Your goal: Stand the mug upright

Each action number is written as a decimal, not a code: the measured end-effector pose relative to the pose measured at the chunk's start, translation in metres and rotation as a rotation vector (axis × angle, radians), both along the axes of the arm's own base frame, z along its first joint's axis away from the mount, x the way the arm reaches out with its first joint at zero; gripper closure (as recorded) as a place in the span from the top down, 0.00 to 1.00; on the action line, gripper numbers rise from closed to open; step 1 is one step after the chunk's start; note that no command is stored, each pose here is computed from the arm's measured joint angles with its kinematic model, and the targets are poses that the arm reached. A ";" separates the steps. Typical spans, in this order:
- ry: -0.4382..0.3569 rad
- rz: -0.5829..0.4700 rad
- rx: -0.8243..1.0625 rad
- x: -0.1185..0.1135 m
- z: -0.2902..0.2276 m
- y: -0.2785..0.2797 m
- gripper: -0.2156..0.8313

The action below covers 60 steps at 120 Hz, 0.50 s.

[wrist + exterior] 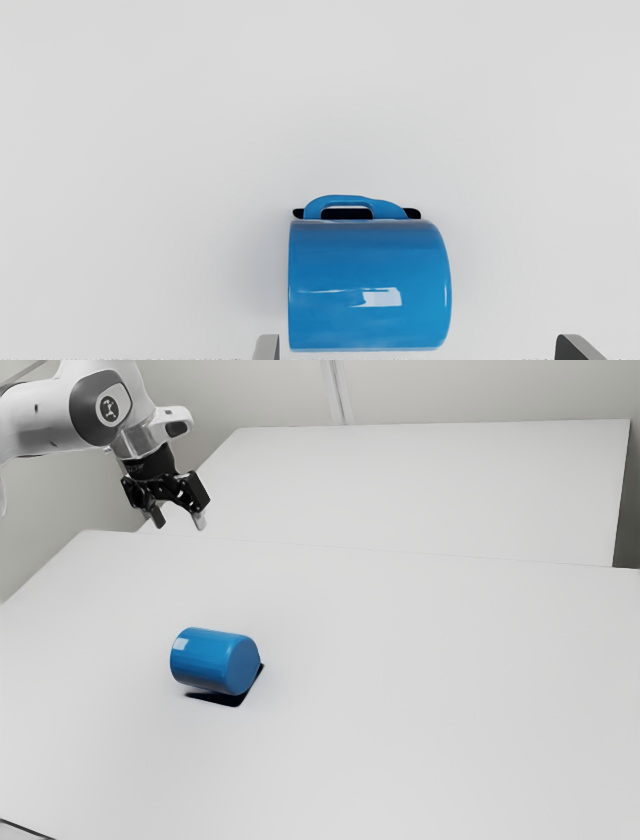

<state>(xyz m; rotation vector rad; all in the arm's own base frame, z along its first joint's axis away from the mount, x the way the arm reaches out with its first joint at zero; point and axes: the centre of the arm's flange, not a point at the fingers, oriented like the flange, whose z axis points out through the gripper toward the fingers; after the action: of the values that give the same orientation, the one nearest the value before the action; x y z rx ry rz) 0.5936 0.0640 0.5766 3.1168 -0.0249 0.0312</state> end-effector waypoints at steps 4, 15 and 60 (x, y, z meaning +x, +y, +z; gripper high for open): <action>0.002 0.000 -0.001 0.000 0.000 0.000 0.79; 0.005 -0.002 -0.002 0.000 0.000 -0.001 0.79; 0.060 0.054 -0.114 -0.022 -0.006 0.027 0.79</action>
<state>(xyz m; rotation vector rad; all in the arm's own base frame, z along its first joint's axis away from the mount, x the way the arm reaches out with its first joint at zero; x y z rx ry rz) 0.5719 0.0906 0.5701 3.0024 0.0605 -0.0579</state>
